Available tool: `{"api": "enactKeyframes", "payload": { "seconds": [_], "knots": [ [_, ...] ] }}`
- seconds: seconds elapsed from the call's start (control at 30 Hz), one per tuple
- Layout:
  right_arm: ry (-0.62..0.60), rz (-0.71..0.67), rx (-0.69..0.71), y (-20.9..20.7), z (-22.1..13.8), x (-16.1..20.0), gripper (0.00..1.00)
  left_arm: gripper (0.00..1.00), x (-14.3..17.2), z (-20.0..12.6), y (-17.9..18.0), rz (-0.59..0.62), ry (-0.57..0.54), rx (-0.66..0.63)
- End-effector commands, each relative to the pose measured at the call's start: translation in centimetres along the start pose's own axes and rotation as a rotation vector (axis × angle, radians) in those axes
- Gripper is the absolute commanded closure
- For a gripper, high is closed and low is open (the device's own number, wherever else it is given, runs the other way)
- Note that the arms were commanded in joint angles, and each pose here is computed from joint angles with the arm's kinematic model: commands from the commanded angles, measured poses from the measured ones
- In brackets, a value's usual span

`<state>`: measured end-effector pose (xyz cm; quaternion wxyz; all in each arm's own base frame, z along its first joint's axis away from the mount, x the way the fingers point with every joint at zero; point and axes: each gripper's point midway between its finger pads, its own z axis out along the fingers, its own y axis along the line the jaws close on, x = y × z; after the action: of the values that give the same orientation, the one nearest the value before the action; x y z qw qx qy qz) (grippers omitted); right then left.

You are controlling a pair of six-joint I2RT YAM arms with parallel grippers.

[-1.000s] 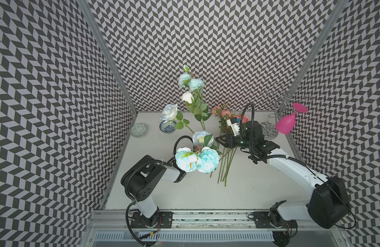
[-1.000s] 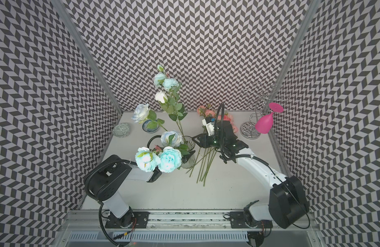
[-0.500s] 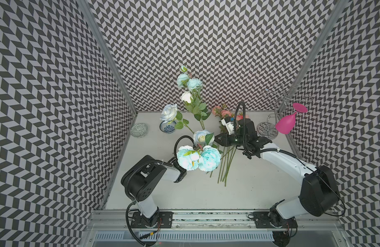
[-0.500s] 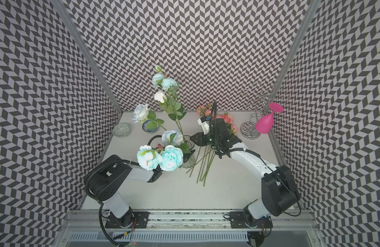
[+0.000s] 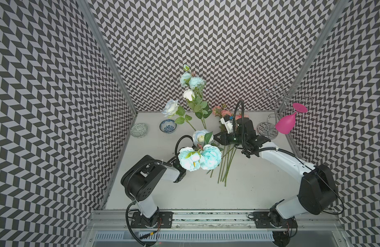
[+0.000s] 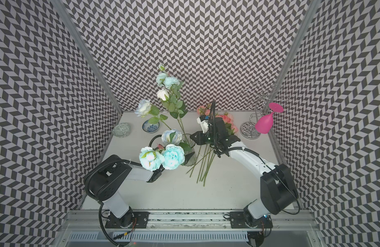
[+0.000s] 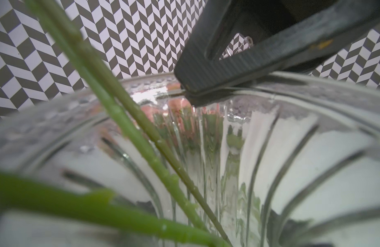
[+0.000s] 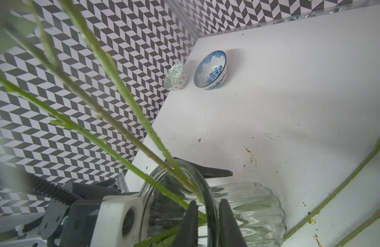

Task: Pick out pink flowers from the vase
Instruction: Place the vase at the center of the board.

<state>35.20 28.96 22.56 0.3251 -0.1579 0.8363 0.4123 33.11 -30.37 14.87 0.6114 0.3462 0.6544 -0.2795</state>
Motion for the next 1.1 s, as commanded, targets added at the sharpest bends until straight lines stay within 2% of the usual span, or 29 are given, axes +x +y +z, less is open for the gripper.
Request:
{"api": "enactKeyframes", "payload": {
  "seconds": [0.0,0.13,0.17,0.87,1.07],
  "knots": [
    [0.058,0.003,0.043,-1.2,1.0,1.7,0.86,0.09,2.3,-0.5,0.2,-0.014,0.091,-0.021],
    [0.059,0.008,0.056,-1.5,1.1,1.7,0.88,0.07,1.6,-0.9,0.3,-0.017,0.082,-0.023],
    [0.058,0.008,0.055,-1.5,1.1,1.7,0.88,0.01,1.7,-0.9,0.4,-0.019,0.086,-0.023],
    [0.046,-0.002,0.054,-1.4,1.4,1.4,0.89,0.0,-0.3,-4.4,0.3,0.005,0.152,-0.038],
    [0.037,-0.004,0.059,-1.4,1.3,1.0,0.88,0.01,0.2,-6.3,0.5,-0.021,0.179,-0.065]
  ]
}}
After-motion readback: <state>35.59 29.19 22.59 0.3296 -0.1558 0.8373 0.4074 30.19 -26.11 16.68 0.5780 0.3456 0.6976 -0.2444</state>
